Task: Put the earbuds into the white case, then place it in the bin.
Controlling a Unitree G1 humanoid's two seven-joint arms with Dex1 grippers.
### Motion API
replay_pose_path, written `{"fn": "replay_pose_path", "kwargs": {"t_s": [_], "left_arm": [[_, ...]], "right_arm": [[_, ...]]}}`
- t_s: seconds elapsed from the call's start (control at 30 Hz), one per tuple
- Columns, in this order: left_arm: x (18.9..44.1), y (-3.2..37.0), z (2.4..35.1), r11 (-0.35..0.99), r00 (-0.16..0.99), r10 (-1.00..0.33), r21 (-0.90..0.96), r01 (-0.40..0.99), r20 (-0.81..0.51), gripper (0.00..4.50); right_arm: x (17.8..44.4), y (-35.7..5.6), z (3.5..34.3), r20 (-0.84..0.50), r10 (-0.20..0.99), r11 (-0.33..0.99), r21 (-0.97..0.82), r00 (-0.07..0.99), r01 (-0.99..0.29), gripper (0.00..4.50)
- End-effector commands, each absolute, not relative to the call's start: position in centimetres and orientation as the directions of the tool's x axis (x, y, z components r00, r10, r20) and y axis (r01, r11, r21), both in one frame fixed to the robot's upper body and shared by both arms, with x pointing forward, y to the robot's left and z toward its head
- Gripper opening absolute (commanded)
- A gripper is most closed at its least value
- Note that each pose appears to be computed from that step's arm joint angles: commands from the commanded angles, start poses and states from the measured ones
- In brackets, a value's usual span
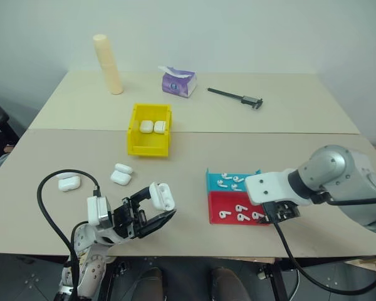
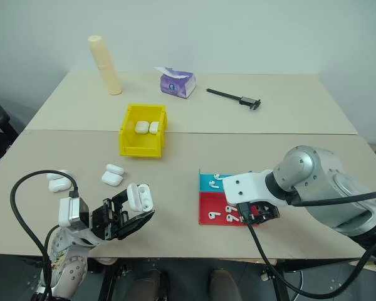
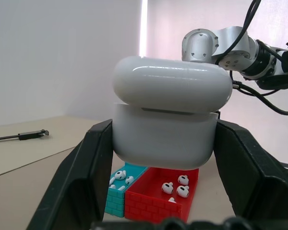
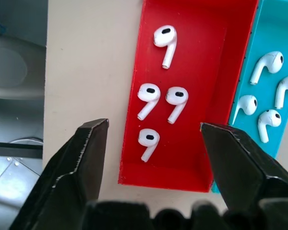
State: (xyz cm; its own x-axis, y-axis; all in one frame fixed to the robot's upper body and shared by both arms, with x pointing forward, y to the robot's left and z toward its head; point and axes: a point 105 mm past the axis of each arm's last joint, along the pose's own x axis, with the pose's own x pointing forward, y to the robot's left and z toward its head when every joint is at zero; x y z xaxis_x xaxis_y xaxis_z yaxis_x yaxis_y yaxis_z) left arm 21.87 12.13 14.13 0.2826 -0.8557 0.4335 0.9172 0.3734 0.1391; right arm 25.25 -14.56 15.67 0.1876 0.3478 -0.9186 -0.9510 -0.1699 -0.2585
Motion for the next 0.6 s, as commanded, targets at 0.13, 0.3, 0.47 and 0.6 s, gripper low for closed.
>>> {"fn": "replay_pose_path", "kwargs": {"t_s": [0.13, 0.3, 0.47, 0.6], "left_arm": [[21.4, 11.9, 15.0, 0.365, 0.26, -0.858, 0.171, 0.915, 0.444, 2.85], [21.5, 11.7, 15.0, 0.367, 0.264, -0.861, 0.171, 0.914, 0.434, 2.85], [21.5, 11.7, 14.9, 0.367, 0.27, -0.866, 0.167, 0.915, 0.422, 2.85], [21.5, 11.8, 14.8, 0.372, 0.278, -0.868, 0.168, 0.913, 0.411, 2.85]], "right_arm": [[26.0, -15.1, 14.9, -0.932, 0.283, -0.152, -0.276, 0.226, -0.949, 3.16], [26.4, -15.4, 14.2, -0.934, 0.261, -0.116, -0.281, 0.244, -0.953, 2.97], [26.3, -15.6, 13.3, -0.942, 0.249, -0.098, -0.257, 0.226, -0.962, 2.97], [26.4, -15.6, 12.7, -0.942, 0.244, -0.08, -0.257, 0.231, -0.963, 2.41]]}}
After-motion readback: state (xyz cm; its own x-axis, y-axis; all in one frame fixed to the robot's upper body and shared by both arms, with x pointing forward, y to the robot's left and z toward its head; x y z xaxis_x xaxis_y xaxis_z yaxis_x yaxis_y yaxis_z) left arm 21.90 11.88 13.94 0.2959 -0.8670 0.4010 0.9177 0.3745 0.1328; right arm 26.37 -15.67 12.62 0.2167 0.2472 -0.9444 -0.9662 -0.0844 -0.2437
